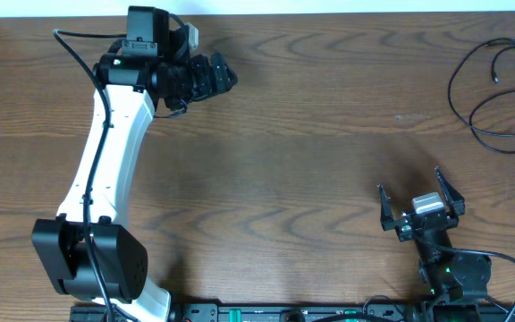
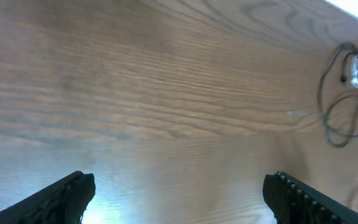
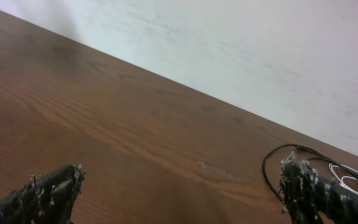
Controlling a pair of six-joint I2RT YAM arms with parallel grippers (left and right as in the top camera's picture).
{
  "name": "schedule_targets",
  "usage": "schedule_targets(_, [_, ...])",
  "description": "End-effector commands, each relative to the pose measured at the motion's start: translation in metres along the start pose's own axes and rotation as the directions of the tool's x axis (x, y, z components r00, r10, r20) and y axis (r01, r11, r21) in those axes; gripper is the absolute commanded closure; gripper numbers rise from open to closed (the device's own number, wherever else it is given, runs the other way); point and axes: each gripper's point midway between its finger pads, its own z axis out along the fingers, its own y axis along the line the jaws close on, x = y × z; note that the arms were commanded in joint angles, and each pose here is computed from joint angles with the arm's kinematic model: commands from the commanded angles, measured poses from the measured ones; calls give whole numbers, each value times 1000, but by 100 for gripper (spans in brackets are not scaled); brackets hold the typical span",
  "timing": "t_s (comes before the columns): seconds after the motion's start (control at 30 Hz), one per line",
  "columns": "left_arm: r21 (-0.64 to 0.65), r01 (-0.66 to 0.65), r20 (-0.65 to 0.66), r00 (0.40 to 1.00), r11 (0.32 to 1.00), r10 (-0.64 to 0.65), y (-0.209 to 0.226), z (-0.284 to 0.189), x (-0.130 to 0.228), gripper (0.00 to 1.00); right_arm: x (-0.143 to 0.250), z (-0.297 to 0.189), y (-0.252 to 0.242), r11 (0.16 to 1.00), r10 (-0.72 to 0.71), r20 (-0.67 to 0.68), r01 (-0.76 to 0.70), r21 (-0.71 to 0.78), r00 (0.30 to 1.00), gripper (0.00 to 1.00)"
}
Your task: Untangle cables
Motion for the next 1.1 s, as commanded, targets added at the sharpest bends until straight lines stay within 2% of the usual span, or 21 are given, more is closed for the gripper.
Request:
schedule_targets(0.0, [-72,-145,75,986,987,150,5,-22,-9,8,0,0,-1,1000,3,2,-3,4,1000,1])
schedule_targets(0.13, [-116,-234,210,944,965,254,-3,-53,-19,8,0,0,-1,1000,3,2,-3,4,1000,1])
schedule_targets(0.27, [-135,-306,394,856,942,335,-9,-86,-16,8,0,0,-1,1000,3,2,-3,4,1000,1])
schedule_targets(0.43, [-173,-310,573,740,935,351,16,-116,20,8,0,0,-1,1000,3,2,-3,4,1000,1])
schedule_targets(0.63, [-215,-281,655,669,935,351,53,-121,73,8,0,0,-1,1000,3,2,-3,4,1000,1])
schedule_targets(0.83, [-313,-346,715,527,884,459,69,-117,111,8,0,0,-1,1000,3,2,-3,5,1000,1])
schedule_targets(1.07, [-393,-355,719,457,848,524,88,-101,140,8,0,0,-1,1000,3,2,-3,4,1000,1])
